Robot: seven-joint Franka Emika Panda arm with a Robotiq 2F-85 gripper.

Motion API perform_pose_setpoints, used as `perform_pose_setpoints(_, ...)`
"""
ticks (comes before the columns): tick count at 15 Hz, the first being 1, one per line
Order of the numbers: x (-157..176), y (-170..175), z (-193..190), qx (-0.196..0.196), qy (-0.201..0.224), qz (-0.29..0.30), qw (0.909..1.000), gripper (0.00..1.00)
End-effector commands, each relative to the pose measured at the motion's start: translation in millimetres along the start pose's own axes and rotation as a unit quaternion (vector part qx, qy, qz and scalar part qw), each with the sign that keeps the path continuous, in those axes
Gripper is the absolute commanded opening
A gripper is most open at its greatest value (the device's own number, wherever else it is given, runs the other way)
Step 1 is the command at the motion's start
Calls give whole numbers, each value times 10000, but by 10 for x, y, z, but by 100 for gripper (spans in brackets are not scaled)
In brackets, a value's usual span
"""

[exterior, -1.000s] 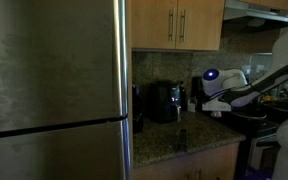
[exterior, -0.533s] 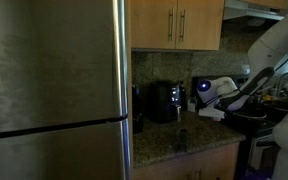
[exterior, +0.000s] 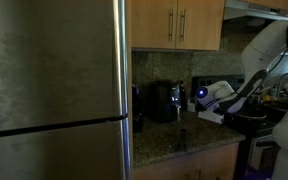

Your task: Move the can to the right then back to the left of the counter

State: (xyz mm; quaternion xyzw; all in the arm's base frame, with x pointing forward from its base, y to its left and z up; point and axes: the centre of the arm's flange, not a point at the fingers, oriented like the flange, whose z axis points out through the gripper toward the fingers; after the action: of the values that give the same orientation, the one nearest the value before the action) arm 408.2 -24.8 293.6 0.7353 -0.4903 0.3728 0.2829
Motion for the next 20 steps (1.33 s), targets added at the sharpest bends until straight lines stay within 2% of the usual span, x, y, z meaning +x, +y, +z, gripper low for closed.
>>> perform_pose_setpoints(1,-139,-196,373,-299,435,391,9978,12)
perform_pose_setpoints(3,-204,-235,544,-594,583,518,9952,12)
perform_pose_setpoints(4,-225,-232,618,-794,525,528,9941,12)
perform_pose_setpoints(5,-156,-88,389,-508,479,477,9964,37)
perform_pose_setpoints(8,-241,-137,560,-709,511,474,9950,37)
perform_pose_setpoints(9,-244,-148,571,-716,512,472,9950,12)
perform_pose_setpoints(13,-375,-137,789,-898,528,694,9921,12)
perform_pose_setpoints(20,-589,-116,938,-1036,613,946,9882,12)
